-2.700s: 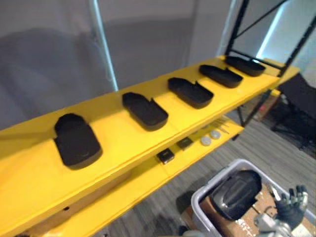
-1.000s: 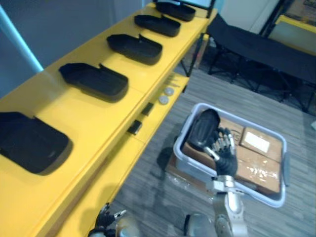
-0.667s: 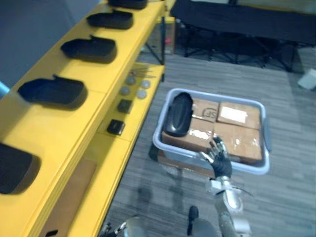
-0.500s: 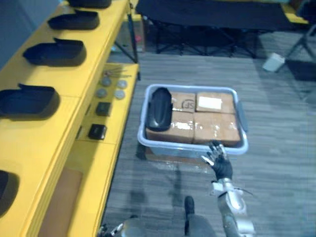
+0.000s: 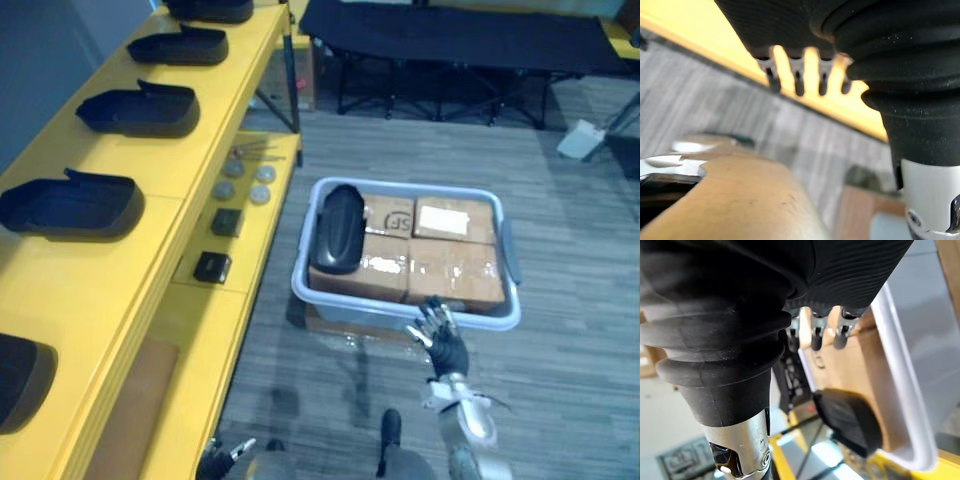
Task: Walk over and take plastic housings, then place them on the shelf
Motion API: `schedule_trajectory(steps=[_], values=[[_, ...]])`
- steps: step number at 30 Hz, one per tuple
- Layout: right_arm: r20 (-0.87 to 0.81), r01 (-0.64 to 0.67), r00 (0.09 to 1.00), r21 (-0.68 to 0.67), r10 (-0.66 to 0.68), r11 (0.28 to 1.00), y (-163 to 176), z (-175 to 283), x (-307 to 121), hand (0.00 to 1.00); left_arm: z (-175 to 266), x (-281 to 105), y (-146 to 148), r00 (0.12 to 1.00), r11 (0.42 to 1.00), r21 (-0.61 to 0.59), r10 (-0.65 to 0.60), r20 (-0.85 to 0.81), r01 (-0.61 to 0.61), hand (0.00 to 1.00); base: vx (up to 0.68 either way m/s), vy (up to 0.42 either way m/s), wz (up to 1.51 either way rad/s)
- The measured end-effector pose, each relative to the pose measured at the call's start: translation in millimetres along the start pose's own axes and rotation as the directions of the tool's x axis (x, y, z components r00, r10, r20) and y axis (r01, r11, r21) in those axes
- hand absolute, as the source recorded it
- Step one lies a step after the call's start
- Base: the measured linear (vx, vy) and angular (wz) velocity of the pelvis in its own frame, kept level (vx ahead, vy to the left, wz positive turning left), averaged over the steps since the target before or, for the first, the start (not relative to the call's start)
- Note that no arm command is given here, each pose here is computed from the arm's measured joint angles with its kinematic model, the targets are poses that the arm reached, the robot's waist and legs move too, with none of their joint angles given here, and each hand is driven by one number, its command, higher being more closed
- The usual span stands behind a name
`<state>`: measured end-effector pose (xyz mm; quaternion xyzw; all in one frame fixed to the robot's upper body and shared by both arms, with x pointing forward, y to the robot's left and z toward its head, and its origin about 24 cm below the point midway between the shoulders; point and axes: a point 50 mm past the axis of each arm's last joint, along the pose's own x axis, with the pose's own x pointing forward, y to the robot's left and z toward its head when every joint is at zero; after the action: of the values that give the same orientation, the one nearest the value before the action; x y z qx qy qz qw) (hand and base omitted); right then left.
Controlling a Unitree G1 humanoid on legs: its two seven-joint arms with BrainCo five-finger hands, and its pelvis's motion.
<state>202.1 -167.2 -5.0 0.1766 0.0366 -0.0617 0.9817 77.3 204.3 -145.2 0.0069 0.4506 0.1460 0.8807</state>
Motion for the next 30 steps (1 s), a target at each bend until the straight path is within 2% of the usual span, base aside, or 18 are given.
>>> schedule_trajectory(steps=[6,9,12,15,18,20,25,28,30], values=[[0.015,0.039,0.999,0.003,-0.040,0.999,3,1,5,0.00,3,2,4,1.000,0.996,0.086,-0.001,-0.008,0.002,0.00,-0.10,0.021,-0.37],[0.022,0.026,0.999,0.006,-0.026,1.000,6,2,7,0.00,3,2,5,1.000,0.997,0.076,0.017,-0.006,-0.016,0.00,-0.17,0.031,-0.52],[0.038,0.005,0.999,-0.024,-0.005,1.000,4,7,4,0.00,18,8,9,0.999,1.000,0.018,0.023,0.031,-0.024,0.00,-0.12,-0.080,0.10],[0.038,-0.001,0.999,-0.039,0.003,0.999,0,8,-2,0.00,38,14,0,0.996,1.000,-0.008,0.005,0.085,-0.004,0.00,0.01,-0.110,0.53],[0.034,-0.002,0.999,-0.041,0.003,0.999,-3,8,-4,0.00,50,13,-25,0.988,0.997,-0.024,-0.072,0.138,0.076,0.00,0.07,-0.077,0.37],[0.049,0.002,0.999,-0.026,-0.001,1.000,-3,11,-1,0.00,51,10,-41,0.979,0.990,0.043,-0.139,0.153,0.133,0.00,0.10,-0.012,0.10],[0.075,-0.001,0.997,-0.022,0.003,1.000,-3,13,-2,0.00,53,10,-46,0.975,0.981,0.128,-0.167,0.149,0.148,0.00,0.10,0.058,0.03],[0.066,-0.011,0.998,-0.021,0.013,1.000,-1,11,-3,0.00,48,10,-43,0.984,0.988,0.098,-0.128,0.121,0.117,0.00,0.08,0.061,0.01],[0.054,-0.029,0.998,-0.003,0.030,1.000,0,10,-3,0.00,40,9,-35,0.994,0.998,0.014,-0.060,0.093,0.059,0.00,0.06,0.008,0.11]])
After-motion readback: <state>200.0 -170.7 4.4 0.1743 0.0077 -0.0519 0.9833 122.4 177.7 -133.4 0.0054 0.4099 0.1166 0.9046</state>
